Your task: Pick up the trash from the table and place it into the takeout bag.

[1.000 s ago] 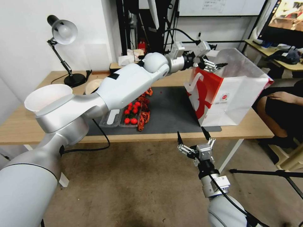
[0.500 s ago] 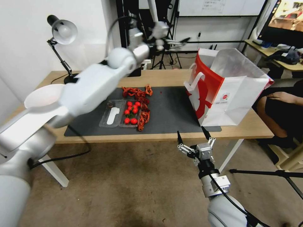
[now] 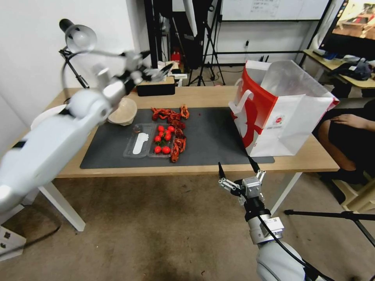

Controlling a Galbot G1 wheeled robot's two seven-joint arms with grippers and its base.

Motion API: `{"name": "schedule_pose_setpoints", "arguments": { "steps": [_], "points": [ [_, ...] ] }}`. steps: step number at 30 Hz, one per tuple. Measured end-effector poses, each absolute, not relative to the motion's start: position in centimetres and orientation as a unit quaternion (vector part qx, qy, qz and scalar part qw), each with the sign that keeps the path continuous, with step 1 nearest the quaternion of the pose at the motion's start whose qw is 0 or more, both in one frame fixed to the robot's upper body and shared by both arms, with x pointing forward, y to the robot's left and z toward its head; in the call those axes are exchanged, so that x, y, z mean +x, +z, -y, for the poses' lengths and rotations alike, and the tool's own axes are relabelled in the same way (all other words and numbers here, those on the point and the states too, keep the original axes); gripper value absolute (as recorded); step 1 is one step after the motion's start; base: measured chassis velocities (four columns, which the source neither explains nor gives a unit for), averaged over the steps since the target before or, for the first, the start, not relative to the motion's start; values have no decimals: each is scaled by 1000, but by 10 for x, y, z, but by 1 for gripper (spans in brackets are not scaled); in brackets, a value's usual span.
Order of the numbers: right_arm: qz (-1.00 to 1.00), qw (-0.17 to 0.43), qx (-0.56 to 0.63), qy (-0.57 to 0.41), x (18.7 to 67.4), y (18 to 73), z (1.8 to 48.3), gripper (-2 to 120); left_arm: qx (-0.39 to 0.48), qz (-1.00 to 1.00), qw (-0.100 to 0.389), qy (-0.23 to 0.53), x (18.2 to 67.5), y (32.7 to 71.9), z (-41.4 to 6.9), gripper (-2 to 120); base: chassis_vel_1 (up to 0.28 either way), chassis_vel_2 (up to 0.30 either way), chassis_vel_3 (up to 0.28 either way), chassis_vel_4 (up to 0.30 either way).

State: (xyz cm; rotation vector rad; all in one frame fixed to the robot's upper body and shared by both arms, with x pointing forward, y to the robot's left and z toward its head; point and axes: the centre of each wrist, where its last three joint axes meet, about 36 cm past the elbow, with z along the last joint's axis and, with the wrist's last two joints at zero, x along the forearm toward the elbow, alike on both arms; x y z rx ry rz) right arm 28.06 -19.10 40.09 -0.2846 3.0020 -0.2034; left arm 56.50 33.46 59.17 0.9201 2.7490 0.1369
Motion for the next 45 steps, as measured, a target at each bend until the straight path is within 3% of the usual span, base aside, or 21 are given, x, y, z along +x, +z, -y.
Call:
{"name": "schedule_pose_setpoints", "arguments": {
  "steps": [10, 20, 29, 45],
  "points": [
    [-992, 56, -96, -63, 278, 399, 187, 98, 251, -962, 105, 38, 462, 532, -374, 100, 0, 0, 0, 0],
    [-992, 57, -99, -59, 278, 397, 185, 98, 162, -979, 117, 41, 403, 506, -389, 100, 0, 0, 0, 0],
    [-992, 57, -100, -56, 277, 396, 183, 98, 54, -995, 75, 29, 330, 445, -377, 100, 0, 0, 0, 0],
    [-993, 52, -96, -49, 269, 391, 179, 100, -37, -996, 60, 53, 284, 398, -362, 100, 0, 0, 0, 0]
  ]
}}
